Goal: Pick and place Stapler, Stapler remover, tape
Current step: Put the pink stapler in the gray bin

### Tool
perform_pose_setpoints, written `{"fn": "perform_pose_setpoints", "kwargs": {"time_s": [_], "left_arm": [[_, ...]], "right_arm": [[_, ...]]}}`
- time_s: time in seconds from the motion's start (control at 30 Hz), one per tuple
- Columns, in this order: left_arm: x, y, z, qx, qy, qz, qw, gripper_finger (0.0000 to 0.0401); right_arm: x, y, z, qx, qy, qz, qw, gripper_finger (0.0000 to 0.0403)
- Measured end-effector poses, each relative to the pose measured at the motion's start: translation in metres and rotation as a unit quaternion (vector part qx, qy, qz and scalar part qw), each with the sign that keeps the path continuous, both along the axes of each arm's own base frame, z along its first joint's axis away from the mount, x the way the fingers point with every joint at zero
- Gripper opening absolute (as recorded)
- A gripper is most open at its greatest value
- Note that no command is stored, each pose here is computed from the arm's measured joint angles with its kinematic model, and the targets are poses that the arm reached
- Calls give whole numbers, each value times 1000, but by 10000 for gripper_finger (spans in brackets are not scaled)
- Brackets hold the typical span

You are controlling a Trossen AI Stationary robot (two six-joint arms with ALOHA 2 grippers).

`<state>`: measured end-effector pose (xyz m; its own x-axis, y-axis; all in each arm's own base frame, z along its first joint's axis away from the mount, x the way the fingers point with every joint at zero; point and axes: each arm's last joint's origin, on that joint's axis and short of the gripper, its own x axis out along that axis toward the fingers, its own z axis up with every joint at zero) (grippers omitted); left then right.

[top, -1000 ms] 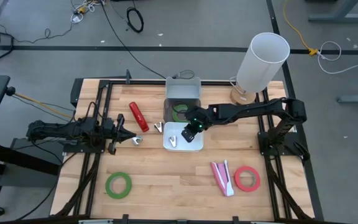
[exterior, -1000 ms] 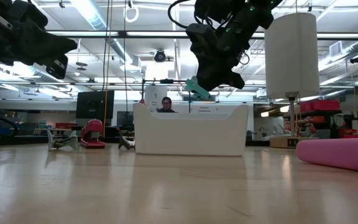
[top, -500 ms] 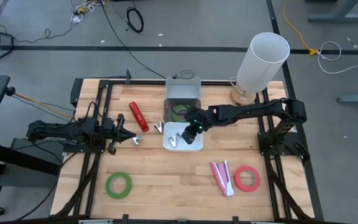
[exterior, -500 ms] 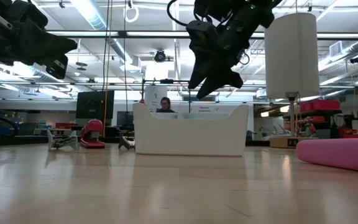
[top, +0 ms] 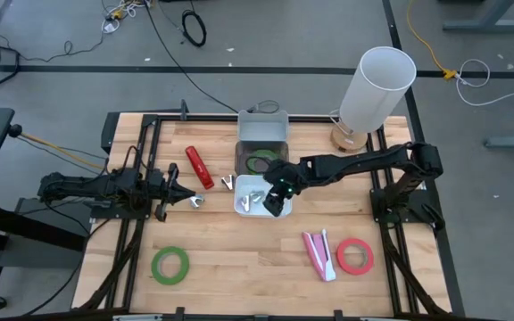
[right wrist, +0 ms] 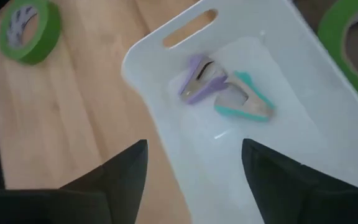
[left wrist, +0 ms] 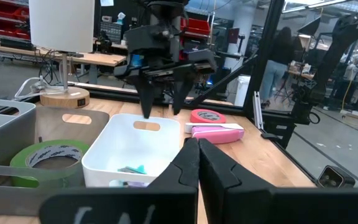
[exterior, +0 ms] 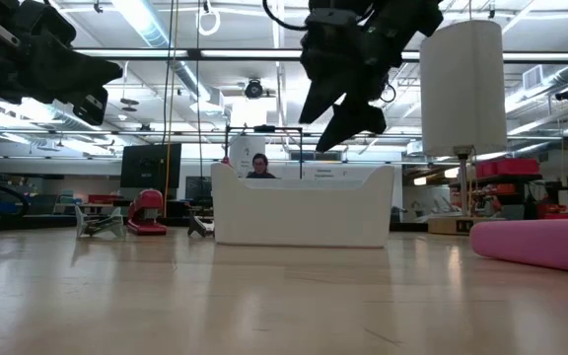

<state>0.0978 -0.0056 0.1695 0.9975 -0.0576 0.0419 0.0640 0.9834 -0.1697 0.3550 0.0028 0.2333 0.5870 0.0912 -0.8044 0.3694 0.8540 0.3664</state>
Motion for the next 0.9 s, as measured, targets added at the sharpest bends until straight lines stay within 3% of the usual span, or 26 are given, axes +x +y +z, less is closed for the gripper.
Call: {"fn": "perform_pose_setpoints", "kwargs": {"time_s": [0.5, 0.77, 0.9], "left_arm": [[0, 0, 0, 0, 0, 0, 1000, 3], [0, 0, 0, 0, 0, 0, 1000, 3], [0, 0, 0, 0, 0, 0, 1000, 3]], "right_arm": [[-44, 26, 43, -25, 8, 78, 997, 240], [-60, 52, 40, -49, 12, 99, 994, 240], [-65, 68, 36, -33, 24, 97, 994, 240]]}}
